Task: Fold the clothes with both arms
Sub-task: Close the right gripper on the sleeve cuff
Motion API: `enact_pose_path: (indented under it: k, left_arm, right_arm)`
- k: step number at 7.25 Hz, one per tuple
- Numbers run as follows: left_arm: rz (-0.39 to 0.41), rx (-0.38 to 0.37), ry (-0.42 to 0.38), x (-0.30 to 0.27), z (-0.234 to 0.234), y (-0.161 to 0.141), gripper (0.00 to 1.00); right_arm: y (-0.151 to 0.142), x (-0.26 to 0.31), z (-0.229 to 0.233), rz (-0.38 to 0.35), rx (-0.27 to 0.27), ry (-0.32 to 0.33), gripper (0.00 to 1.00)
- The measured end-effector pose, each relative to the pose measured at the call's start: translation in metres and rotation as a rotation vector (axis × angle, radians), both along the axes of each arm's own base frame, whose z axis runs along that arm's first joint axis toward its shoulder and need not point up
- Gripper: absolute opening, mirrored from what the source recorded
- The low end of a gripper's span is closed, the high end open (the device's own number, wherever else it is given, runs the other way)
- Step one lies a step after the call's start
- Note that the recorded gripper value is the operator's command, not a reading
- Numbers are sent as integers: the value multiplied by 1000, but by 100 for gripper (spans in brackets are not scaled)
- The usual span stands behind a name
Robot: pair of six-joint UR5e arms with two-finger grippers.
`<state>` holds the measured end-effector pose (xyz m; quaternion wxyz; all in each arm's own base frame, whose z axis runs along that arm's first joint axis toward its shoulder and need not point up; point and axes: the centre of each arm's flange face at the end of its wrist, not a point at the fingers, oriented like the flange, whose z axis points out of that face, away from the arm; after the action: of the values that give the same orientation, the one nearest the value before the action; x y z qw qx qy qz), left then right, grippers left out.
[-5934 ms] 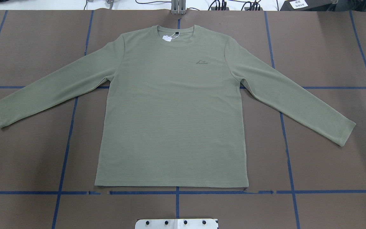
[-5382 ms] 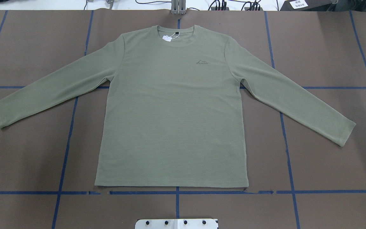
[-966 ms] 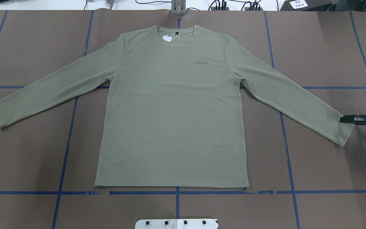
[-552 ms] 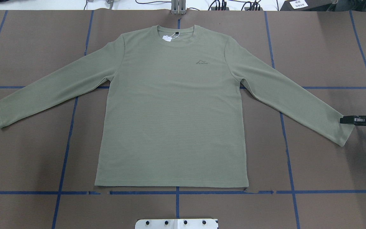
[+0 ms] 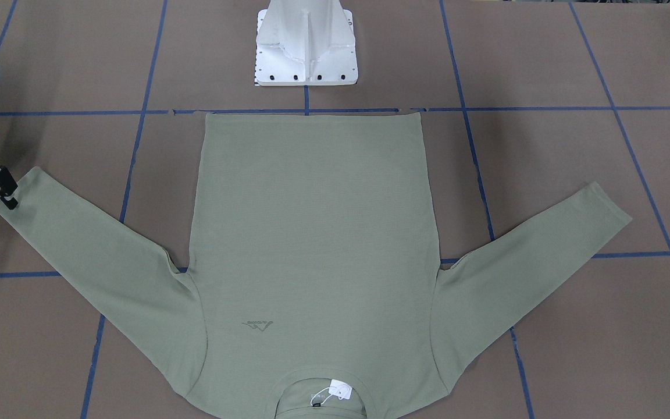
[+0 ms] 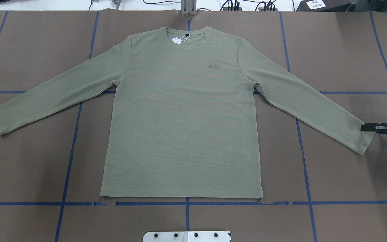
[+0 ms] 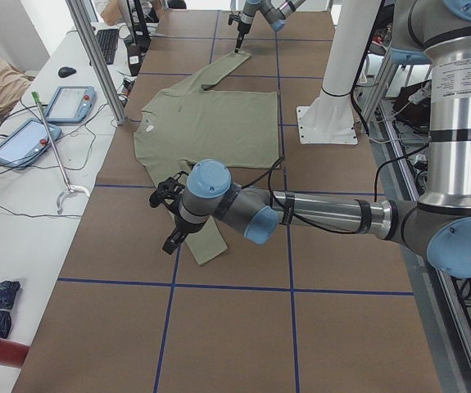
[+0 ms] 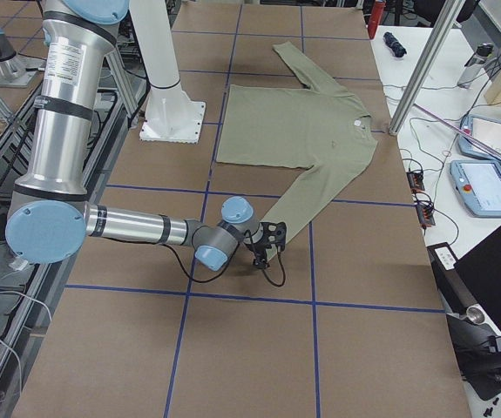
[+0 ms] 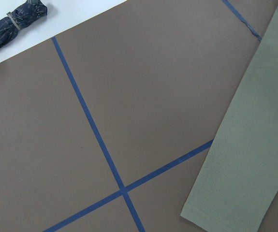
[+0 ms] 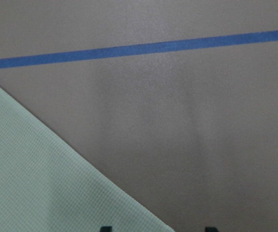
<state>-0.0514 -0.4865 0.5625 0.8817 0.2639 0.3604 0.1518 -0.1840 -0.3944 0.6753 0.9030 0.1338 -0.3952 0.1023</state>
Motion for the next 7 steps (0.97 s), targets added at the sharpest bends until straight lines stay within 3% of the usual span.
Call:
enact_pose_path:
  k: [2,4,6,7]
  left_arm:
    - [0,0,0,0,0,0,100]
    - [-3,0,0,-2,0,0,100]
    - [-8,-1,0,-4,0,0,100]
    - [-9,0,0,-4,0,0,100]
  right_arm:
    - [1,0,1,0,0,1,70]
    - [1,-1,0,-1,4,0,55]
    - [2,-1,0,-1,4,0,49]
    - [3,-2,0,-3,4,-1,26]
